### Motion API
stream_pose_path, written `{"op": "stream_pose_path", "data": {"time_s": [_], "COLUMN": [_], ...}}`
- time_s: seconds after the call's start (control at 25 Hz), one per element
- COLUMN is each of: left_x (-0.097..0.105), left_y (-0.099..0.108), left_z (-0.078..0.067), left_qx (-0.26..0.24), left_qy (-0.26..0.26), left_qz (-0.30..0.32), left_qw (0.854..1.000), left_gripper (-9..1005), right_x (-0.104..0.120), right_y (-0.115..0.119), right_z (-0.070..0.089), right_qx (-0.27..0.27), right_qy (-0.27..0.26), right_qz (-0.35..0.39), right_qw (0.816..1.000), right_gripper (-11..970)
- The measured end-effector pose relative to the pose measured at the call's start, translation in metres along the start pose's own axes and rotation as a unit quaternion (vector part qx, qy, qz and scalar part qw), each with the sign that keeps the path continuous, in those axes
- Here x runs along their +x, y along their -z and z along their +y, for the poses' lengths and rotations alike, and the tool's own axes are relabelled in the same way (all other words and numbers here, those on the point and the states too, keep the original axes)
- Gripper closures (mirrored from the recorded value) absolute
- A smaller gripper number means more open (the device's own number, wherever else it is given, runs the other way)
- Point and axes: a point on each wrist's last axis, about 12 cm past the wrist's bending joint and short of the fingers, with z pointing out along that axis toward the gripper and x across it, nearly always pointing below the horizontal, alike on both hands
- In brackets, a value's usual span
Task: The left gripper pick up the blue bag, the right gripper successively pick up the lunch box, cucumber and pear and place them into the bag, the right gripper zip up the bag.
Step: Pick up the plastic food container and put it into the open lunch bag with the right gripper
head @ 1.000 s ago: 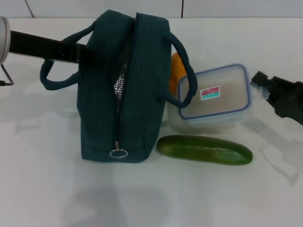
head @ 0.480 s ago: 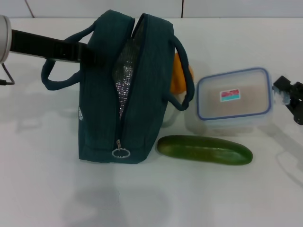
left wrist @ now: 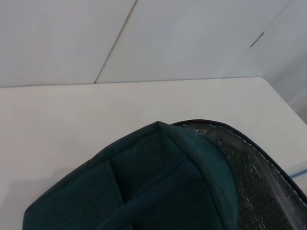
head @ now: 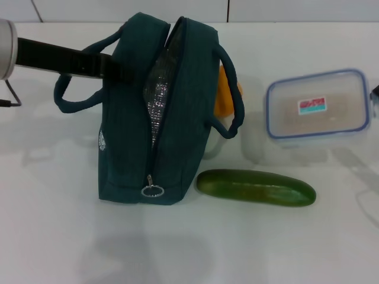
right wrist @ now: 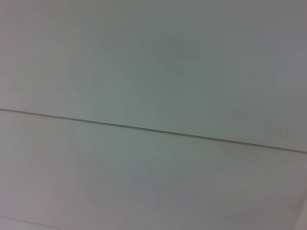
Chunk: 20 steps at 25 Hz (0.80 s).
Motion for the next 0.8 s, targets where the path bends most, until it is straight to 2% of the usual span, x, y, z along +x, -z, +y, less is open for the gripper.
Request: {"op": "stream_pose_path", "data": {"time_s": [0.32,0.6,0.8], "left_x": [-0.004,-0.006,-0.006], "left_y": [-0.003,-0.004,-0.005], "left_z": [-0.004,-0.004,-0.004], "left_qx": [0.002,0.002,0.003], "left_qy": [-0.008,-0.011,-0.012], "left_qz": [0.000,0.002,0.003], "left_qw": [1.000,1.000,1.000], "left_gripper": [955,955,955], "right_x": [-0.002,-0.003,-0.003], "right_y": [-0.016,-0.030,-0.032], "right_z": [0.013,0.019,0.020], "right_qx": [-0.061,-0.090,-0.095], "right_qy": [-0.020,-0.035,-0.040], "right_qz": [0.010,0.010,0.006], "right_qw": [0.998,0.995,0.995], "right_gripper": [860,859,859]}}
